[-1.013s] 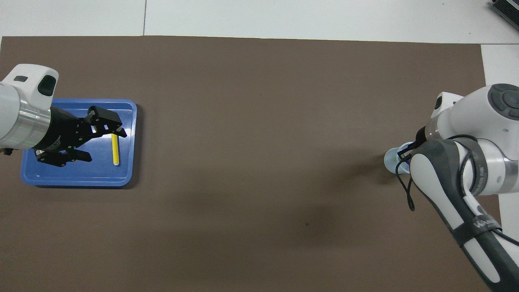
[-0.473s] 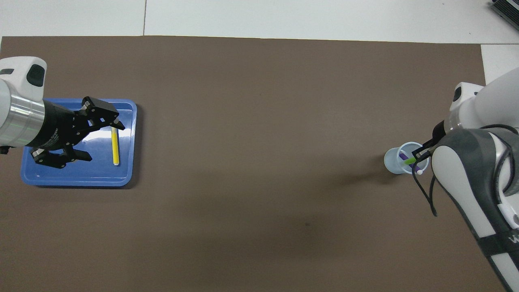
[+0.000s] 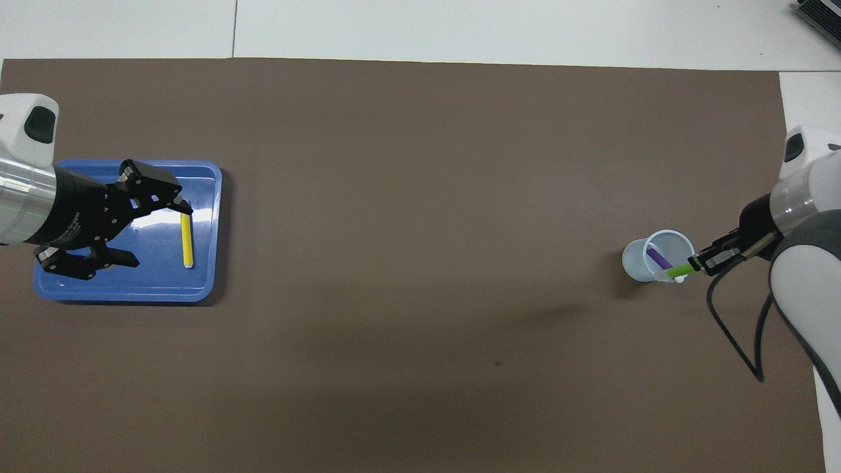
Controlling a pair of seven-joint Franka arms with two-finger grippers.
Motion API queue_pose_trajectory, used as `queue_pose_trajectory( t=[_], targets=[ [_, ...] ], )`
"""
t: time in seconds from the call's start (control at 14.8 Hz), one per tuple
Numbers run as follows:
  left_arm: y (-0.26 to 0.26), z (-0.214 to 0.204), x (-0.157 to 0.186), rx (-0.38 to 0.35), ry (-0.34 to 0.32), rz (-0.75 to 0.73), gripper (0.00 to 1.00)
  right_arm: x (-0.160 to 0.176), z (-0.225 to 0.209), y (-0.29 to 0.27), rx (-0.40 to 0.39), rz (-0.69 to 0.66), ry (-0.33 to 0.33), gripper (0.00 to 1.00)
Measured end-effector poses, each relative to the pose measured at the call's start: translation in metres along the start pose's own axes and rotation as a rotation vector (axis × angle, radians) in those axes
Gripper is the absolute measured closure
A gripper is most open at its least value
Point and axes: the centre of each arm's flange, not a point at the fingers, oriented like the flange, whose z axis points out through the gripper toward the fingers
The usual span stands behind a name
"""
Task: Right arm passes pens to left for tray arrangement
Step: 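Reach the right gripper into the cup and grasp the green pen, then carry the green pen toward the left gripper while the left gripper approaches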
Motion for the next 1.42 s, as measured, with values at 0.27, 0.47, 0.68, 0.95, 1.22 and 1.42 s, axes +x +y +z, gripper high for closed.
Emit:
queue_pose_trajectory(
  t=[0.27,0.47,0.68,0.95,1.22,1.42],
  targets=[
    [0.0,-0.002,-0.002,0.0,0.001,-0.001,0.0,0.005,-0.01,-0.014,0.12,-0.002,0.062,0.82],
    [0.0,-0.001,-0.002,0.001,0.0,-0.035,0.0,0.01,-0.012,-0.024,0.212,-0.003,0.109,0.82],
    [0.005,0.0,-0.007,-0.011,-0.018,-0.122,0.0,0.014,-0.016,-0.034,0.302,-0.005,0.154,0.82],
    [0.02,0.005,-0.026,-0.033,-0.075,-0.279,0.0,0.02,-0.022,-0.046,0.426,-0.007,0.215,0.82],
    [0.045,0.013,-0.059,-0.037,-0.123,-0.411,0.0,0.028,-0.03,-0.064,0.575,-0.026,0.288,0.82],
    [0.061,0.016,-0.077,-0.051,-0.117,-0.438,0.0,0.036,-0.032,-0.083,0.69,-0.059,0.334,0.82]
  ],
)
